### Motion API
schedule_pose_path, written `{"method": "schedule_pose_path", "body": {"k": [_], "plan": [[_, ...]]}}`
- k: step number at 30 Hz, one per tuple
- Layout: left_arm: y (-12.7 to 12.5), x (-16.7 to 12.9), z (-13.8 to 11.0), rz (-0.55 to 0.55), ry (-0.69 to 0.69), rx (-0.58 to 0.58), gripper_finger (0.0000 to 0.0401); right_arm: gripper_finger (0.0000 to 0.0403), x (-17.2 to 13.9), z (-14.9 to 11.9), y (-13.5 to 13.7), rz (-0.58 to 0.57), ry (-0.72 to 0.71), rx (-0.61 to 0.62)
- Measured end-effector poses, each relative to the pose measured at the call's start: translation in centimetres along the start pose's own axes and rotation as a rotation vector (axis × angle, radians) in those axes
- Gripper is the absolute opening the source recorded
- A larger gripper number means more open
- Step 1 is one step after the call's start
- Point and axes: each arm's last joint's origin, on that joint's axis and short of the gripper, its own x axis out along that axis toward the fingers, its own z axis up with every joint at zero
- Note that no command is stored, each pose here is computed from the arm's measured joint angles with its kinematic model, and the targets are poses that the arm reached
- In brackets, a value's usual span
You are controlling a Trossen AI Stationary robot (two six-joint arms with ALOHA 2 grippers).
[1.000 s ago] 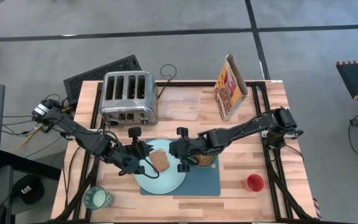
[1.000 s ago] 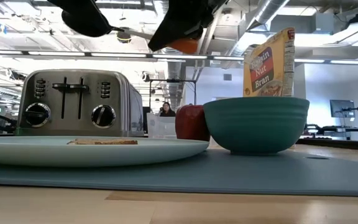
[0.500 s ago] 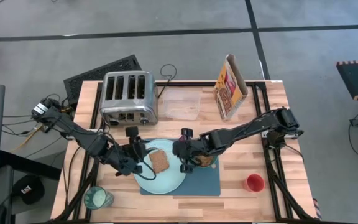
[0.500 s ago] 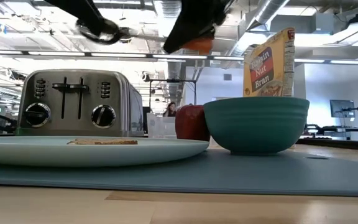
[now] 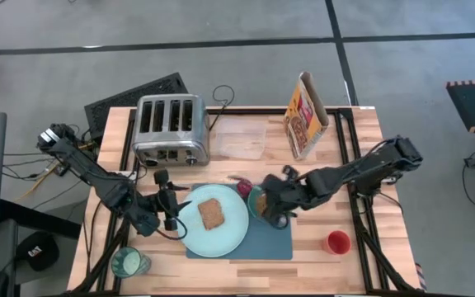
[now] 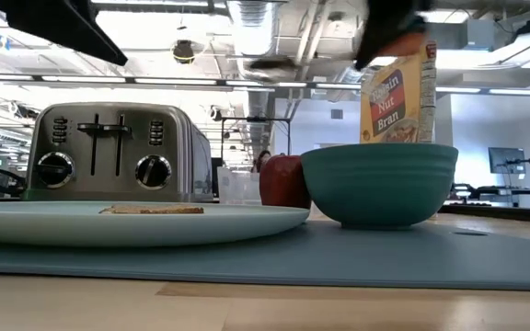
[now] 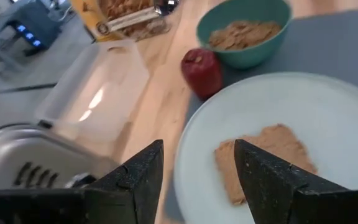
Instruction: Arrange a breakfast setting
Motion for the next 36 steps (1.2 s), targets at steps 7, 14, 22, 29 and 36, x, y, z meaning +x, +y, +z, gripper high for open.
{"method": "schedule_pose_path", "body": {"k": [7, 14, 22, 29, 36], "plan": [[0.4, 0.3, -1.1, -0.069, -0.097, -0.044, 0.0183, 0.0029, -3.5, -4.9, -2.0, -0.107, 0.049, 0.312], [0.3, 0.5, -1.3, -0.081, -0.123, -0.039, 0.0183, 0.0029, -5.5, -9.4, -3.1, -0.214, 0.080, 0.543], [0.3, 0.6, -1.3, -0.086, -0.121, -0.040, 0.0183, 0.0029, -6.0, -12.5, -3.1, -0.293, 0.109, 0.687], [0.3, 0.6, -1.3, -0.092, -0.119, -0.044, 0.0183, 0.0029, -5.1, -14.7, -3.3, -0.327, 0.124, 0.787], [0.3, 0.6, -1.3, -0.093, -0.118, -0.038, 0.0183, 0.0029, -2.4, -15.8, -3.0, -0.255, 0.136, 0.864]]}}
